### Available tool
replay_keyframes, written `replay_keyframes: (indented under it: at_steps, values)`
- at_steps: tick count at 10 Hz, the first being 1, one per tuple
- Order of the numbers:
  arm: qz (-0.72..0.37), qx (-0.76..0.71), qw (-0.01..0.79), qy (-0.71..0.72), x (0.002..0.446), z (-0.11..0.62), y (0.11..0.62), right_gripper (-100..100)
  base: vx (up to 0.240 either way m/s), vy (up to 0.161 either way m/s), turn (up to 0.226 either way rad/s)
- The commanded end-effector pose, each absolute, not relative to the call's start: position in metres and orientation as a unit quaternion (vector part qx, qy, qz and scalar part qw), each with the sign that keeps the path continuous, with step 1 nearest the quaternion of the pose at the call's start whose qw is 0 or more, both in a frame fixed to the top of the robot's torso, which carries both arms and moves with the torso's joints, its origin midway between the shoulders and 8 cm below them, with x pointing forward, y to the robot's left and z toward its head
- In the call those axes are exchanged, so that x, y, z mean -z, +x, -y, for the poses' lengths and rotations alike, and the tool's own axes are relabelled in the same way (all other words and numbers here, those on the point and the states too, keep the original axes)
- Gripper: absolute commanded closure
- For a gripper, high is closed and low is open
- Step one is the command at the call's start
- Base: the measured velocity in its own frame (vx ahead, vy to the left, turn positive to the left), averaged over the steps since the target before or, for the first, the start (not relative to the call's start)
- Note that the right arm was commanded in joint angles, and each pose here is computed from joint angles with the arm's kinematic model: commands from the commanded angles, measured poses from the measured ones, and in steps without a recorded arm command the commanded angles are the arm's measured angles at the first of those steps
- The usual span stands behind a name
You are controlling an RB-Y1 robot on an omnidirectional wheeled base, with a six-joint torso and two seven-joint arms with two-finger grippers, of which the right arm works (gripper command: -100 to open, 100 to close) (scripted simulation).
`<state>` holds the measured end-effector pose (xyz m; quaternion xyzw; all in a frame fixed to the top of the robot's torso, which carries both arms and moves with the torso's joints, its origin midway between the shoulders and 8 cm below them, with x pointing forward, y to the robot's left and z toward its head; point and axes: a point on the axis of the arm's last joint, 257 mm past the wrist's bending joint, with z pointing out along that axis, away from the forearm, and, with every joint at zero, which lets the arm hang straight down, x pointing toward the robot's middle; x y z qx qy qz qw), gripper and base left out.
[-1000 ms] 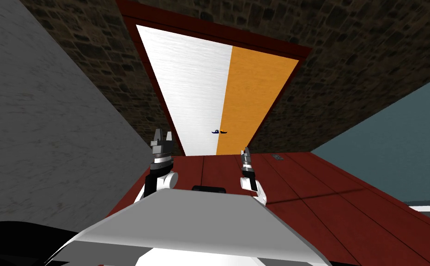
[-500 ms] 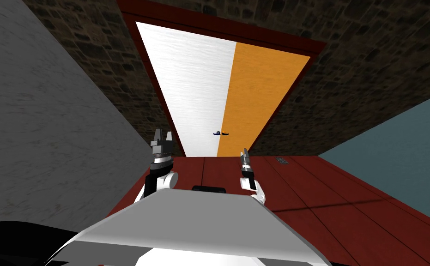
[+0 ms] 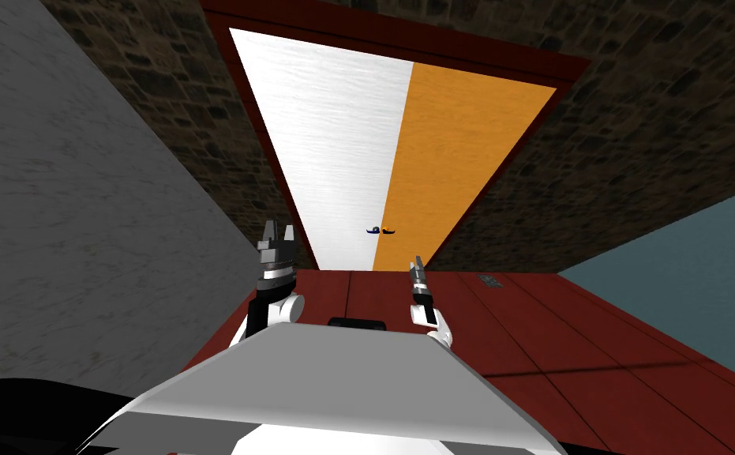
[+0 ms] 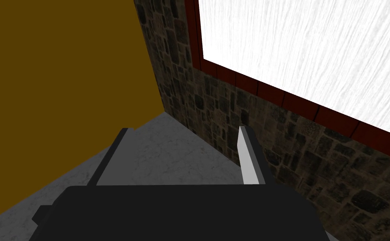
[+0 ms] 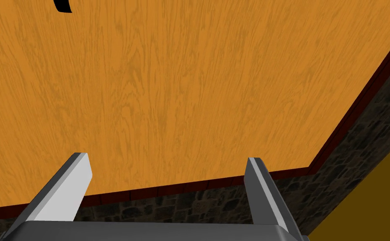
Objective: Pull the door open
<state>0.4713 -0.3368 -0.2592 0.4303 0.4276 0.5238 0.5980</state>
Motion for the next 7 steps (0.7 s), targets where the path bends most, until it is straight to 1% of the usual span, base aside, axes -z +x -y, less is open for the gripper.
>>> replay_keyframes:
  at_steps: [1,3,7]
  values:
    - [-0.431,-0.521,0.594,0.435,0.268,0.338,0.473,-100,0.057,-0.005,0.036]
    - [-0.437,-0.517,0.589,0.442,0.28,0.34,0.475,-100,0.093,-0.011,0.063]
    - [-0.447,-0.51,0.577,0.454,0.303,0.344,0.477,-100,0.101,0.006,0.054]
